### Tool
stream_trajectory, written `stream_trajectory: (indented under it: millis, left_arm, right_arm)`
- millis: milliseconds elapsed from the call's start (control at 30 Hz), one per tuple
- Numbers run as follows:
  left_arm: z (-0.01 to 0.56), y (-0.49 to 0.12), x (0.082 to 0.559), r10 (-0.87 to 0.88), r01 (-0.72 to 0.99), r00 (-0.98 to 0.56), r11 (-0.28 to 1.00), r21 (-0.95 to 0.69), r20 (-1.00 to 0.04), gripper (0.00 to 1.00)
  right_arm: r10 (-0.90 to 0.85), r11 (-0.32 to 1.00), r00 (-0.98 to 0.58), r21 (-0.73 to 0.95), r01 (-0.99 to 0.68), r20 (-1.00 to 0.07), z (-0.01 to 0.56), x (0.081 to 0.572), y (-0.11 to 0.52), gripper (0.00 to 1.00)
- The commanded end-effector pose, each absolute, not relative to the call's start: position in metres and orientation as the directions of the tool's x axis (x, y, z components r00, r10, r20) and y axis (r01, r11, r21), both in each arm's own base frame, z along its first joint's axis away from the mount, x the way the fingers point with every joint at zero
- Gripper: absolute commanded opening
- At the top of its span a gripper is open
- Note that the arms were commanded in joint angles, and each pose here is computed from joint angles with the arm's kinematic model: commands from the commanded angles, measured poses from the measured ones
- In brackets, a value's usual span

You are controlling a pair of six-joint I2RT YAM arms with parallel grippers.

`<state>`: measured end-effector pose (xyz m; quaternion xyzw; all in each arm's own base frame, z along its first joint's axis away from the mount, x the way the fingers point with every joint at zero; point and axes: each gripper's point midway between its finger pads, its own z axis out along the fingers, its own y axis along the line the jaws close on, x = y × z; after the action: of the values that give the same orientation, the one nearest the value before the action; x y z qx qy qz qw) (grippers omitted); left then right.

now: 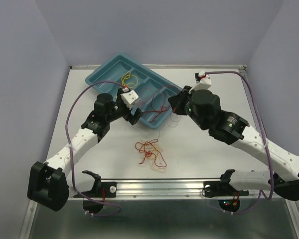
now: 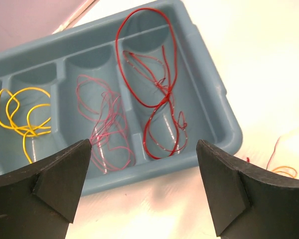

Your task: Untangle the cables

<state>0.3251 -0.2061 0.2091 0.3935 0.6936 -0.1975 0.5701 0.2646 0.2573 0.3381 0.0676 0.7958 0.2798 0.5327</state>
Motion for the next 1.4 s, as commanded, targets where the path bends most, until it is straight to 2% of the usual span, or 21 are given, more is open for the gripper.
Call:
stream_trajectory:
  millis: [0, 167, 433, 533, 667, 733, 900, 1167, 1367]
  left_arm:
    - [0.241, -0.221, 0.303, 0.247, 0.832, 0.074, 0.520, 0.196, -0.966, 0.99]
    - [0.260, -0.239, 0.268, 0.176, 0.925, 0.130, 0.332, 0.184, -0.976, 0.99]
    - [0.263, -0.248, 0.257, 0.123, 0.949, 0.165, 0.249, 0.191, -0.979, 0.99]
    - [0.259, -0.254, 0.264, 0.109, 0.959, 0.131, 0.239, 0.154, -0.985, 0.99]
    - [0.266, -0.251, 0.302, 0.083, 0.909, 0.084, 0.402, 0.111, -0.993, 0.99]
    - [0.270, -0.239, 0.324, 0.065, 0.845, 0.082, 0.525, 0.104, -0.995, 0.99]
    - [0.274, -0.179, 0.355, 0.017, 0.668, 0.071, 0.742, 0.060, -0.997, 0.99]
    - [0.258, -0.138, 0.369, 0.022, 0.620, -0.001, 0.784, 0.017, -1.000, 0.98]
    - [0.264, -0.103, 0.374, -0.031, 0.562, -0.001, 0.827, -0.026, -1.000, 0.97]
  right_arm:
    - [0.416, 0.786, -0.307, 0.508, -0.353, -0.856, 0.424, 0.272, 0.278, 0.01]
    - [0.464, 0.763, -0.217, 0.512, -0.394, -0.859, 0.485, 0.282, 0.285, 0.01]
    - [0.467, 0.755, -0.138, 0.475, -0.452, -0.873, 0.534, 0.298, 0.307, 0.01]
    - [0.484, 0.748, -0.123, 0.483, -0.456, -0.866, 0.544, 0.302, 0.310, 0.01]
    - [0.506, 0.733, -0.100, 0.488, -0.474, -0.857, 0.558, 0.305, 0.316, 0.01]
    - [0.497, 0.727, -0.105, 0.479, -0.491, -0.862, 0.557, 0.308, 0.326, 0.01]
    - [0.494, 0.724, -0.094, 0.469, -0.507, -0.864, 0.557, 0.317, 0.341, 0.01]
    - [0.472, 0.743, -0.074, 0.441, -0.504, -0.879, 0.540, 0.349, 0.369, 0.01]
    - [0.471, 0.729, -0.136, 0.471, -0.496, -0.872, 0.506, 0.404, 0.380, 0.01]
